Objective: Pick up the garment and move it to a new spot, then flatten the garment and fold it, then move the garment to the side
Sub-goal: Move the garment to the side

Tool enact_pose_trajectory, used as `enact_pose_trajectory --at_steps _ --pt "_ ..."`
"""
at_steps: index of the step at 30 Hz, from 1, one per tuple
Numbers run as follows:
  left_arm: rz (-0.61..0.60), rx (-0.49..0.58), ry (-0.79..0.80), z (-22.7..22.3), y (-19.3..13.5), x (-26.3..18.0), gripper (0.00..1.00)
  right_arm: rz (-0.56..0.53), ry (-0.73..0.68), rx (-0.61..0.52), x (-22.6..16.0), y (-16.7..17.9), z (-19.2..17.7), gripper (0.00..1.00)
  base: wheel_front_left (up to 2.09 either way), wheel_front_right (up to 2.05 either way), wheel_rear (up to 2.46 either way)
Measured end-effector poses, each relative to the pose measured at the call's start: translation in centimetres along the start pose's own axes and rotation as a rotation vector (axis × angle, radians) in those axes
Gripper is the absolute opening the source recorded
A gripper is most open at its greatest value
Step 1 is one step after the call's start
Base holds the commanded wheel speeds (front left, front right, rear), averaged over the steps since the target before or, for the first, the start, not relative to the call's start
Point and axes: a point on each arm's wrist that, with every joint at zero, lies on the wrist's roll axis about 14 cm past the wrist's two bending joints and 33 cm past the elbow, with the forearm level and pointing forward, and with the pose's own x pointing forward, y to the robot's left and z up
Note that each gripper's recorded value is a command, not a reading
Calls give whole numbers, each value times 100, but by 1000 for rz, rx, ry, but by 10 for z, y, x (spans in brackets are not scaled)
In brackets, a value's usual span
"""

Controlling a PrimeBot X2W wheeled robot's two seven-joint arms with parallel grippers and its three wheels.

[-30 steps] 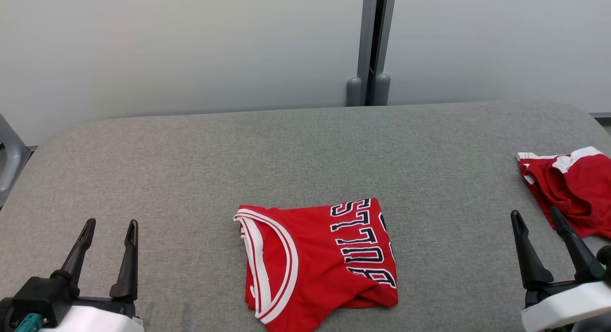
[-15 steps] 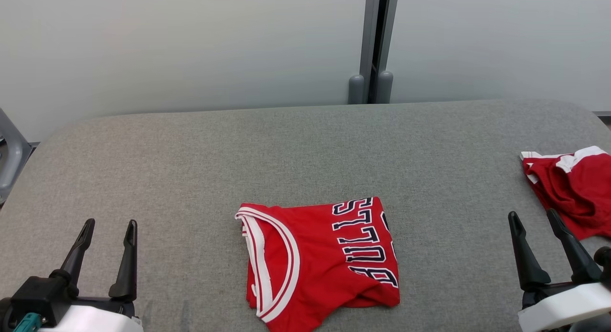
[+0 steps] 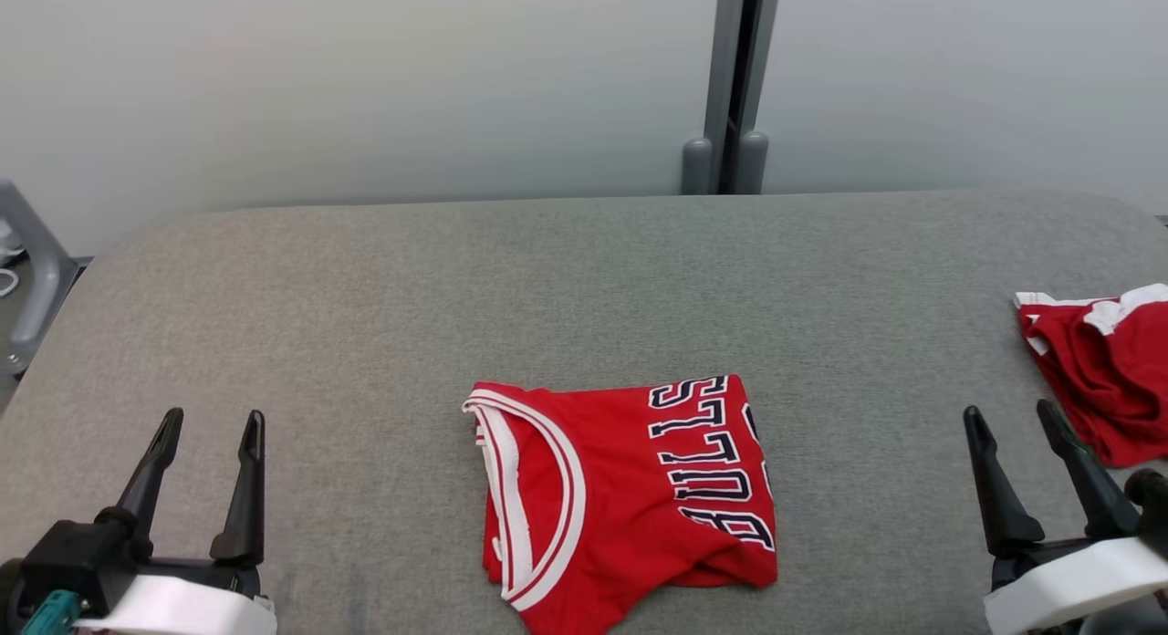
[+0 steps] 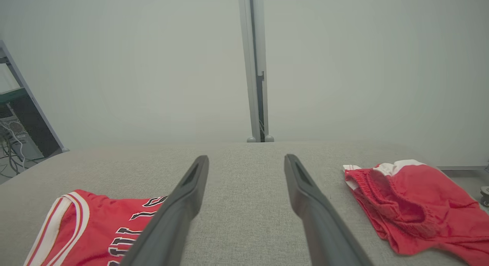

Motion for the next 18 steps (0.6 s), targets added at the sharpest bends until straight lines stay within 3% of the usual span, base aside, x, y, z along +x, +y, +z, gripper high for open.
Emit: enact_pose_trajectory --at_steps 5,18 --pt "28 5 -41 10 9 5 100 72 81 5 16 20 -23 100 0 0 0" --pt "154 30 -67 13 53 0 100 278 437 51 44 86 -140 100 0 0 0"
